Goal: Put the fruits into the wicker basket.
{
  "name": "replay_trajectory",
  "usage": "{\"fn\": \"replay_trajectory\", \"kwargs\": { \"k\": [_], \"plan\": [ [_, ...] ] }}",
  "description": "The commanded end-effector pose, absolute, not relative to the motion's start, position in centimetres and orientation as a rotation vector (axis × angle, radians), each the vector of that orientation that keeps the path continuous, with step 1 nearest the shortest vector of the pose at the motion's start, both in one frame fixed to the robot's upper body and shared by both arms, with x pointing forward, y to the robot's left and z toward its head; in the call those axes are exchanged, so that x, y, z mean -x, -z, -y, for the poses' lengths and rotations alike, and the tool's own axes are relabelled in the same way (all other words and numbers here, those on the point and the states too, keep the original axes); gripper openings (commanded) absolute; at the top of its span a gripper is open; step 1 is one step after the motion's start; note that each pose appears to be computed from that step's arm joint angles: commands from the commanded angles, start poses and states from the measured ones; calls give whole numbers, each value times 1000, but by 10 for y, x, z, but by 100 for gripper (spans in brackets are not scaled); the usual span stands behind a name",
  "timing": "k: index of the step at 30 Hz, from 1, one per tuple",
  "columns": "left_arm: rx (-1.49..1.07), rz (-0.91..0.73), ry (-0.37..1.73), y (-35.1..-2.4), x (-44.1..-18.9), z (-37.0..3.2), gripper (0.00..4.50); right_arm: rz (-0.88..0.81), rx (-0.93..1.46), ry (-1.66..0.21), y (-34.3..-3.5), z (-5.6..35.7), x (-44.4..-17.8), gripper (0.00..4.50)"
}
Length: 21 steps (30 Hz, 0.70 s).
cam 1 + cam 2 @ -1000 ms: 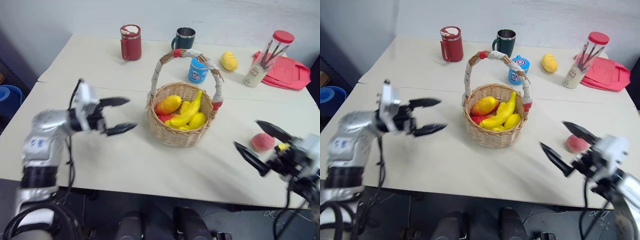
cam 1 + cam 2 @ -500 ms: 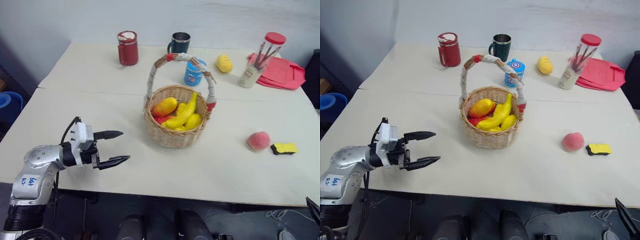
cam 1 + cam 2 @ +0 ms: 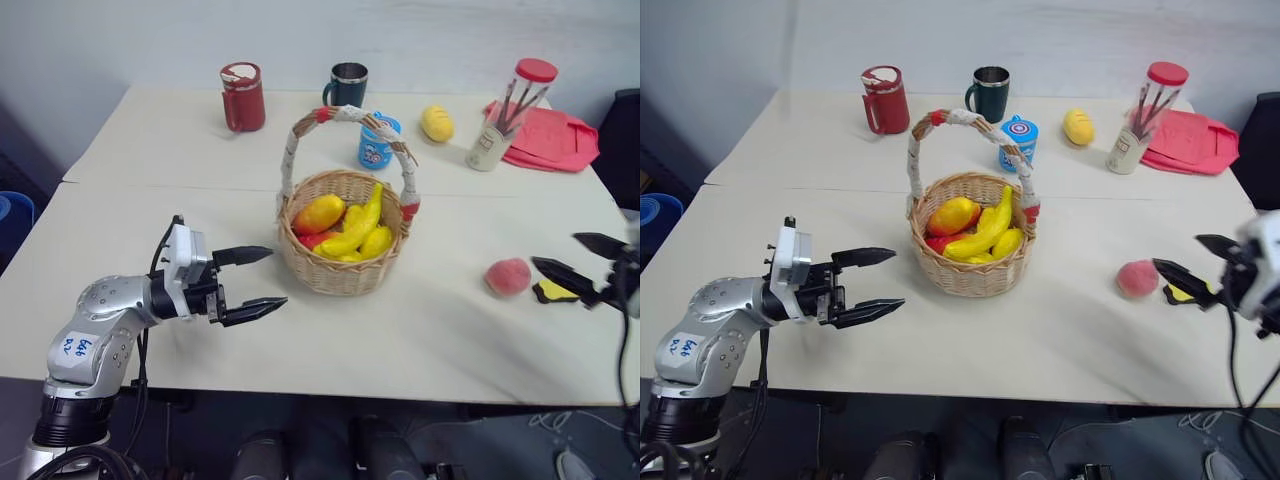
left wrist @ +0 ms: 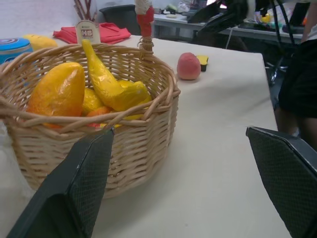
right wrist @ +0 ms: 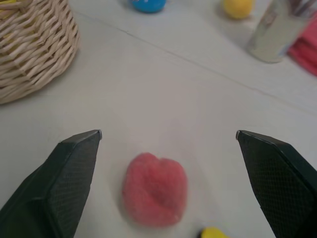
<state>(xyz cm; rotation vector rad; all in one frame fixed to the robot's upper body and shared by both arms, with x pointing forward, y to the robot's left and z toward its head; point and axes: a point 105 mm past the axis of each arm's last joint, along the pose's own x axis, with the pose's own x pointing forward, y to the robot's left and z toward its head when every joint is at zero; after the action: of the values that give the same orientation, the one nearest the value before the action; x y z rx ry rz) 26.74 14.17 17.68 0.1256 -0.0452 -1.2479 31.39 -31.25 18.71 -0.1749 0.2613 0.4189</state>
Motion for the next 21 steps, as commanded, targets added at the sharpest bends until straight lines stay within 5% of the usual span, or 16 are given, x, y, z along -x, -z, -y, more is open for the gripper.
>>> {"fn": "replay_trajectory", "kwargs": {
  "k": [1, 8, 15, 18, 21],
  "plan": [
    [-154, 88, 1277, -187, -259, -134, 448, -410, 173, -381, -167, 322, -328, 450],
    [-169, 89, 1258, -188, -253, -137, 448, -601, 189, -456, -138, 318, -330, 450],
    [-163, 81, 1257, -187, -252, -138, 450, -486, 166, -591, -154, 299, -327, 271],
    [-153, 85, 1250, -187, -253, -140, 450, -344, 183, -728, -179, 276, -319, 255],
    [-121, 94, 1208, -187, -255, -147, 450, -340, 180, -1012, -193, 219, -283, 255]
  ]
}}
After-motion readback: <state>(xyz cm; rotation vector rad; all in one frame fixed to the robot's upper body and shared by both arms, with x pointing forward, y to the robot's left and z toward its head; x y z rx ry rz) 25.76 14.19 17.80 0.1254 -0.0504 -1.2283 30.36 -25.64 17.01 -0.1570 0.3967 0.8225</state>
